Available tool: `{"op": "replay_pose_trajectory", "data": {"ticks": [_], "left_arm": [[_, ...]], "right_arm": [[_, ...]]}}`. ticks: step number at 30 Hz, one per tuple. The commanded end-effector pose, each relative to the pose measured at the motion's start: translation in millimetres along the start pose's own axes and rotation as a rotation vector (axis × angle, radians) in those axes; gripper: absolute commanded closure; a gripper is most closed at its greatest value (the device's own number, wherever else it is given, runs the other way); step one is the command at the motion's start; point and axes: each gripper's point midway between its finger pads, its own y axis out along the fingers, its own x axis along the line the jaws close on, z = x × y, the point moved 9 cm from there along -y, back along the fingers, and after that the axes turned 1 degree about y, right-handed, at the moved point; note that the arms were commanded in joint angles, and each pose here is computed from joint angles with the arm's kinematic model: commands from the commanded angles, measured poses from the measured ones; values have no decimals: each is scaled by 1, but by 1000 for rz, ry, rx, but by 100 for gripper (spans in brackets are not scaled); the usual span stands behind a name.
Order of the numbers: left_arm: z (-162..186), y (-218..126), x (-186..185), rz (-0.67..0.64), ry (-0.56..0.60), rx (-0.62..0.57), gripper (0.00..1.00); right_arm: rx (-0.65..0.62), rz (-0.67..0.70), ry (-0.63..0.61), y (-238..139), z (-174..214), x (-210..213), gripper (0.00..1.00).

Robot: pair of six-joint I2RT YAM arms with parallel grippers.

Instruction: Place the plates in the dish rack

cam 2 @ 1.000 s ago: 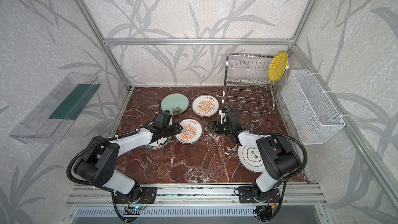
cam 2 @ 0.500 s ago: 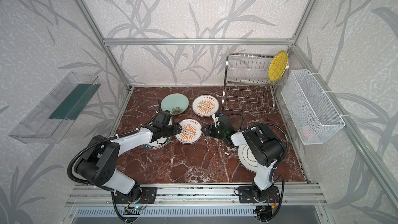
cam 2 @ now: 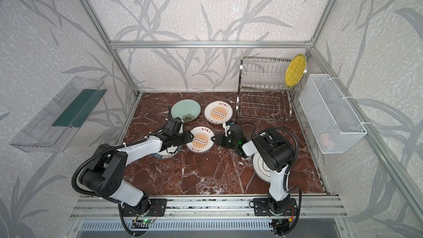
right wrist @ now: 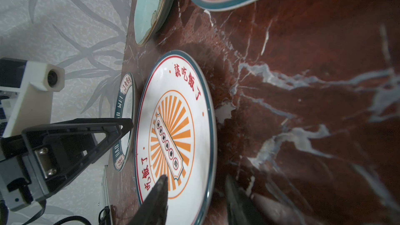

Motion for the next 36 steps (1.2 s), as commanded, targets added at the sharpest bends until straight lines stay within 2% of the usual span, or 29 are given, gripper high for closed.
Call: {"op": "replay_pose_trajectory", "data": {"ticks": [1,11,36], "left_arm": [[-6,-1,-3,3,-8,-4,43],[-6,-1,-4,16,-5,-3,43],[-7,-4,-7,41,2,-10,43]], "right_arm": [[-1,-36,24,7,0,1,60],[3,-55,69,14,1,-6,66],[-13,-76,104,12,0,-13,93]]}}
